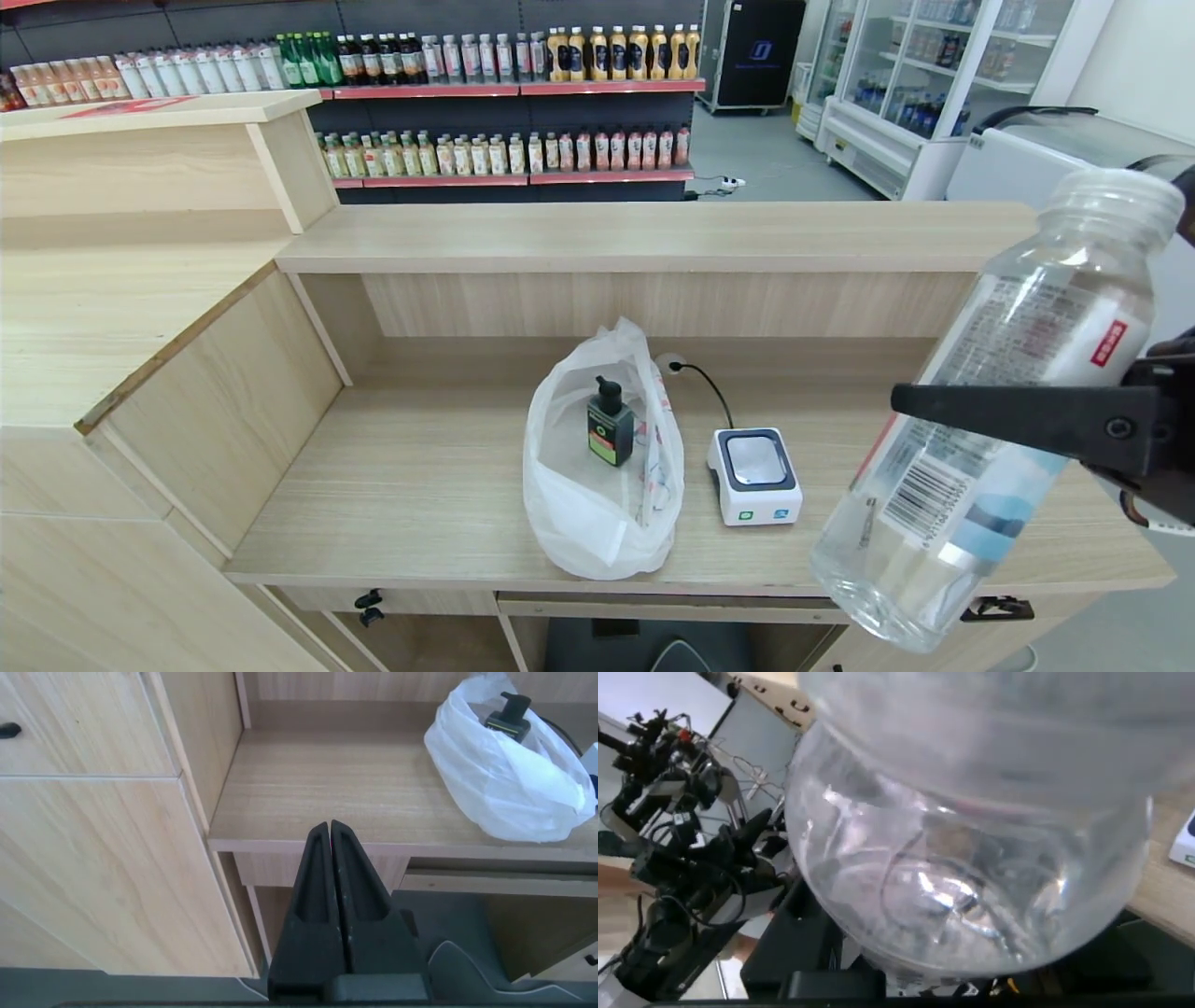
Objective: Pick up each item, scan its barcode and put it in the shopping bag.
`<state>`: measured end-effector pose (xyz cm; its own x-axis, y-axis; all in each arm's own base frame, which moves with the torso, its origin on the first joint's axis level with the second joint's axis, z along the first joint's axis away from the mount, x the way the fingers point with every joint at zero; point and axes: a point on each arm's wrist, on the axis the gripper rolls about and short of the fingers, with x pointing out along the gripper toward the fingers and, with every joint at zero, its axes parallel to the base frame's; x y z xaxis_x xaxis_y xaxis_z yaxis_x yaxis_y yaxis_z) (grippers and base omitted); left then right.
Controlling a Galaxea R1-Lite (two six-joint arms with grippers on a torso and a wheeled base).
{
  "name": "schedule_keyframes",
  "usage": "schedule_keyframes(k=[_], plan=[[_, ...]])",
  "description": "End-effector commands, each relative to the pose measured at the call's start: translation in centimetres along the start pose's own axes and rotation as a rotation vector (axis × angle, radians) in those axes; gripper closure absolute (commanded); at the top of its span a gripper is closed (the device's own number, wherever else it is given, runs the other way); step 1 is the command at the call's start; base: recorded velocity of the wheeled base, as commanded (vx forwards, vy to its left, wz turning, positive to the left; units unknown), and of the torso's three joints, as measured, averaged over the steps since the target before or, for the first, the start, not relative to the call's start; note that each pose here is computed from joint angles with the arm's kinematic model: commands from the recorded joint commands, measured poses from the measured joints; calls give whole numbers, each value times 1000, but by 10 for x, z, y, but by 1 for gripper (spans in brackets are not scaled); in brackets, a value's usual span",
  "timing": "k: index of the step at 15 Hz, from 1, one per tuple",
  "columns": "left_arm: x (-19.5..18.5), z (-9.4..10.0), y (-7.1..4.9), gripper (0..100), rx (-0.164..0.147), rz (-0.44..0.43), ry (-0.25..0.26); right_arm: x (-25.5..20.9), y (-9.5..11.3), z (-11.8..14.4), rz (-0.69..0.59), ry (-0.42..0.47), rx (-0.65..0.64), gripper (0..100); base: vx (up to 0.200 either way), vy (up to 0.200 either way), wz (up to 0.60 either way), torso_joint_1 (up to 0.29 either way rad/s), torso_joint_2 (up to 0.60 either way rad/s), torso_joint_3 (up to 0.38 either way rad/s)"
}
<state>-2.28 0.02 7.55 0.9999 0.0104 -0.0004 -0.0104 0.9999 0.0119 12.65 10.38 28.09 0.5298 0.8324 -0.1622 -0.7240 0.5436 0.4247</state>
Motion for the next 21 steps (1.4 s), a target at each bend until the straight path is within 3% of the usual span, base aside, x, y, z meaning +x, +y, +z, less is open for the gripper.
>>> schedule_keyframes(k=[1,11,16,21], plan=[[0,0,0,100,0,0,0,6,1,4,16,8,-3,100,0,0,0,0,0,0],[0,0,0,100,0,0,0,0,11,14,117,24,-9,100,0,0,0,0,0,0],[0,0,0,100,0,0,0,-9,24,10,213,47,-33,100,0,0,0,0,0,0],[0,0,0,100,0,0,0,-12,24,1,234,72,-55,100,0,0,0,0,0,0]])
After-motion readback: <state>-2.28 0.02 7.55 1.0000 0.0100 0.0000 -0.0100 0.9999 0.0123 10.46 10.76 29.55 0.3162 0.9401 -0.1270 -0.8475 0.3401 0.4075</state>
